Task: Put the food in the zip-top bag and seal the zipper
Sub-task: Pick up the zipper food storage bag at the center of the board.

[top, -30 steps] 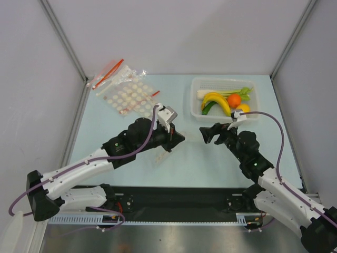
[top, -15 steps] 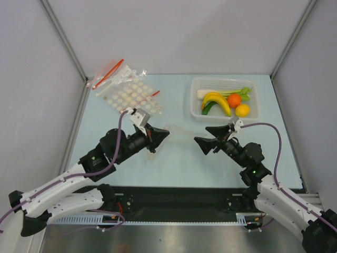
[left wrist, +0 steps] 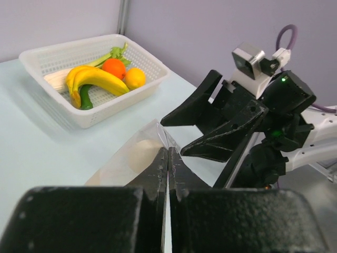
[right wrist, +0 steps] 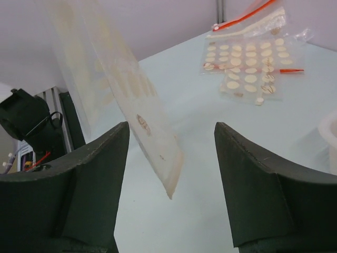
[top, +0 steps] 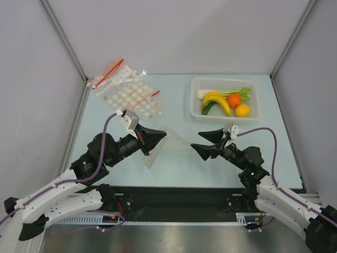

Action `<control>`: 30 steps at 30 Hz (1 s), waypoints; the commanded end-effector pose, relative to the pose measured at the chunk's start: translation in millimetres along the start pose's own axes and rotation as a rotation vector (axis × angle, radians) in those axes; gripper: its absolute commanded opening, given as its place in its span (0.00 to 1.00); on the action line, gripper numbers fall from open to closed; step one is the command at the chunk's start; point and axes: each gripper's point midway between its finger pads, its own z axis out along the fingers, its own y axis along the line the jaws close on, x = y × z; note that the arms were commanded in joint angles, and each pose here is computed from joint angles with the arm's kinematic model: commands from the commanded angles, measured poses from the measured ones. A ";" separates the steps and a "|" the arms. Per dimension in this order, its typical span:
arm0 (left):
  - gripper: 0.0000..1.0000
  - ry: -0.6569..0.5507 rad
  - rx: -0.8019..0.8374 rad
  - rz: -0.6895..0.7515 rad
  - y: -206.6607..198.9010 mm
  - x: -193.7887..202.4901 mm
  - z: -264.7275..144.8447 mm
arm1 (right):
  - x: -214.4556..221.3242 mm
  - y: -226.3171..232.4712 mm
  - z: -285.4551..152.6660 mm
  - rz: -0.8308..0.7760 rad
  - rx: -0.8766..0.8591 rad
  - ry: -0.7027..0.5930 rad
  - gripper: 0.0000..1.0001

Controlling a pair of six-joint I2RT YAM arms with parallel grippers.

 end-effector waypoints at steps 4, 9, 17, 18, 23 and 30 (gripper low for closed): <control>0.02 -0.044 0.068 -0.029 -14.8 -12.7 -6.1 | -7.7 36.4 9.9 -0.087 -0.190 -0.019 0.64; 0.01 -0.028 0.072 -0.030 -15.9 -10.3 -3.1 | 0.6 47.1 20.4 -0.117 -0.206 0.024 0.51; 0.12 -0.030 -0.033 -0.032 4.1 -5.7 -0.2 | -1.4 35.8 32.3 -0.056 -0.102 0.081 0.00; 0.15 -0.019 -0.082 -0.033 12.7 -2.7 1.3 | -3.4 34.6 31.9 -0.044 -0.088 0.080 0.00; 0.50 0.073 -0.476 0.001 81.1 20.9 5.8 | -21.1 19.9 27.9 0.028 0.039 0.054 0.00; 0.79 0.156 -0.529 0.074 92.3 40.5 25.9 | -19.0 -6.7 32.8 0.194 0.195 0.099 0.00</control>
